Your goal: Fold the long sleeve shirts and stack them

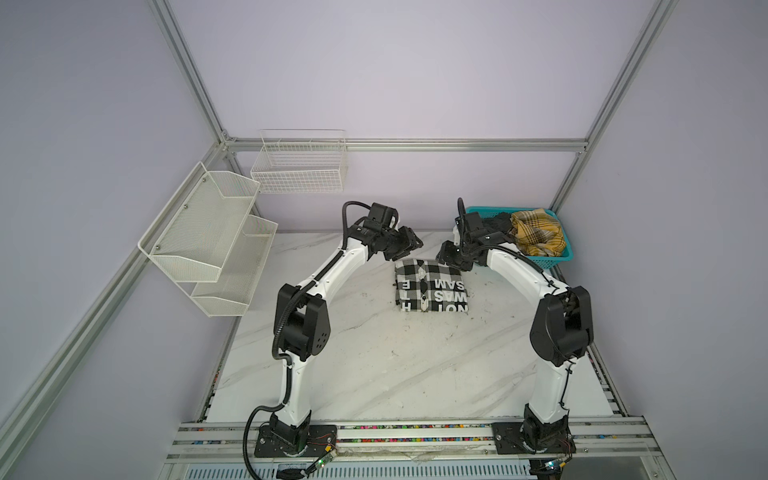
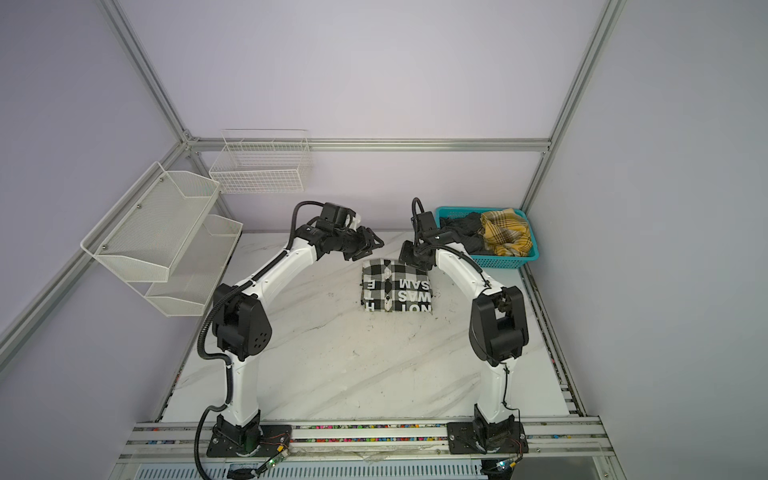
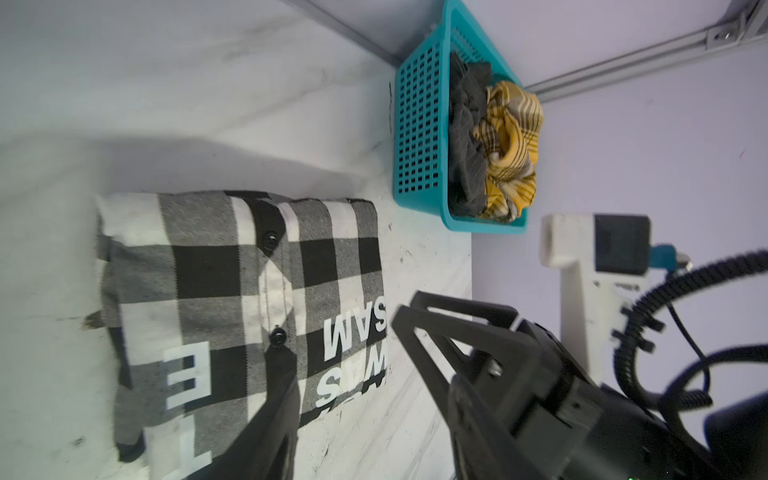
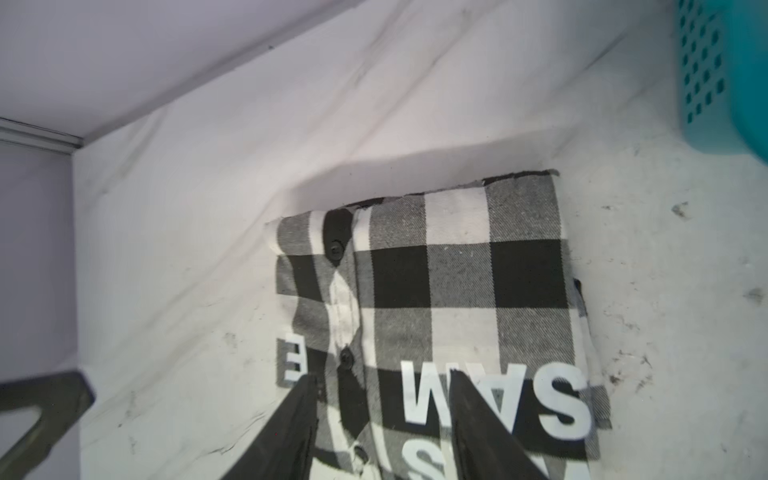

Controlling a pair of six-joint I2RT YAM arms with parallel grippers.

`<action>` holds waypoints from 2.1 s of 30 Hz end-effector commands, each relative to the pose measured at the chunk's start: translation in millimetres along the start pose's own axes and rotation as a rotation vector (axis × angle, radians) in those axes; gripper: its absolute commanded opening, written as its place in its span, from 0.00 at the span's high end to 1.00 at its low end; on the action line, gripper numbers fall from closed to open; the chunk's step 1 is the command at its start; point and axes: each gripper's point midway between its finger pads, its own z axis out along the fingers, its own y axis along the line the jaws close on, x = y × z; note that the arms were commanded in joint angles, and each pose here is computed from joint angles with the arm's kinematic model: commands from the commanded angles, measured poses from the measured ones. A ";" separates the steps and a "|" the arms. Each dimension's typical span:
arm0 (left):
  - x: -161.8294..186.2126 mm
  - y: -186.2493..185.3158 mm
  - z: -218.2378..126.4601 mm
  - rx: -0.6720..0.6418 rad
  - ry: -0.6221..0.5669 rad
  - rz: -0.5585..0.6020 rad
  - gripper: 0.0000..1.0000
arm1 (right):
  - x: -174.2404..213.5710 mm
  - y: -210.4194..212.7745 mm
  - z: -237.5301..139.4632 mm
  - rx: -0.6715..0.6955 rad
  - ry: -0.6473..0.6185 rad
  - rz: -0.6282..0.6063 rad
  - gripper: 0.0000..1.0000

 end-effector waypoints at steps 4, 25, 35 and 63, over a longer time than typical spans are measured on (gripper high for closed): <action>-0.4 34.6 54.5 -0.014 0.087 -0.046 0.44 | 5.9 -43.0 37.7 0.168 -0.002 -0.038 0.45; 177.2 110.6 -23.7 -0.151 0.212 -0.119 0.44 | 176.7 -3.2 -27.8 -0.076 0.212 -0.196 0.49; 185.9 107.9 -90.0 -0.216 0.119 -0.078 0.29 | 168.4 -13.0 -79.0 -0.002 0.081 -0.176 0.36; 0.5 130.3 33.7 -0.064 0.129 -0.030 0.29 | 49.9 -87.3 60.5 0.290 0.100 -0.002 0.44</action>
